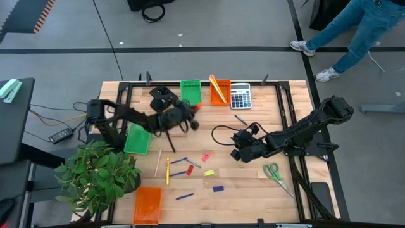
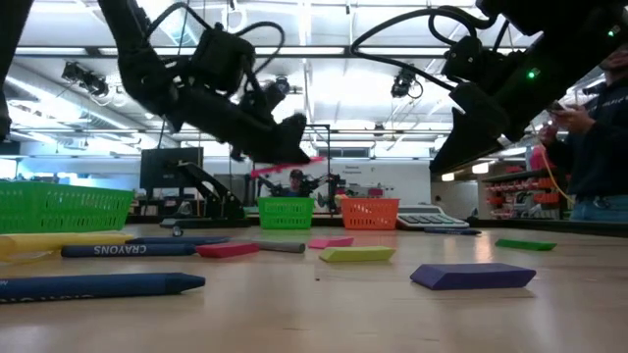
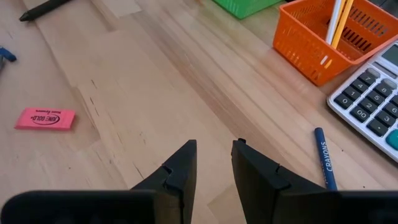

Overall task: Sort crayons/erasers/pens/pencils in bins
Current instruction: Put the orange pen into the top green bin

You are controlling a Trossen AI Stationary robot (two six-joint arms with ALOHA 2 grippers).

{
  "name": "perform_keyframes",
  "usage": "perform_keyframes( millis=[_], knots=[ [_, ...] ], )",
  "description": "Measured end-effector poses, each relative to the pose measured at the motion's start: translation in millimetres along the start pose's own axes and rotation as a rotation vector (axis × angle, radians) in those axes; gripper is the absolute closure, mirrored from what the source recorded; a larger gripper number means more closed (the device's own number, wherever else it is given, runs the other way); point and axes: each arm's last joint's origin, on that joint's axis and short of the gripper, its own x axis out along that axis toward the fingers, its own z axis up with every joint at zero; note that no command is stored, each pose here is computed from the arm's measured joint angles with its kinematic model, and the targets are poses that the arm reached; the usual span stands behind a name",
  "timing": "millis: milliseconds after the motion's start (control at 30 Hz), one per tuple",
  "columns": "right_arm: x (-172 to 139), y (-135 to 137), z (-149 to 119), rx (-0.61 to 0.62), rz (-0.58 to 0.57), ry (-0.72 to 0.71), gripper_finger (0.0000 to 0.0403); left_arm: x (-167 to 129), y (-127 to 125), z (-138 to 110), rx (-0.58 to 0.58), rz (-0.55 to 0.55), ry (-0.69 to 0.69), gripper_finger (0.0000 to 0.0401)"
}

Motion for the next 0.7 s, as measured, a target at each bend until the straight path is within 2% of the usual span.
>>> perform_keyframes(
  millis=[167, 300, 500, 700],
  knots=[
    [0.1, -0.3, 0.3, 0.0, -0.008, -0.007, 0.0295, 13.6, 49.0, 25.7, -0.072, 0.155, -0.069, 0.0342],
    [0.1, -0.8, 0.7, -0.01, -0.023, -0.02, 0.0295, 28.7, 72.9, 30.5, -0.11, 0.141, -0.073, 0.0336],
    [1.7, -3.8, 3.2, -0.039, -0.084, -0.064, 0.0295, 48.1, 79.6, 21.6, -0.204, 0.122, -0.07, 0.0342],
    [6.9, -8.7, 6.5, -0.031, -0.115, -0.062, 0.0295, 67.6, 73.9, 16.7, -0.202, 0.164, -0.077, 0.034]
  ],
)
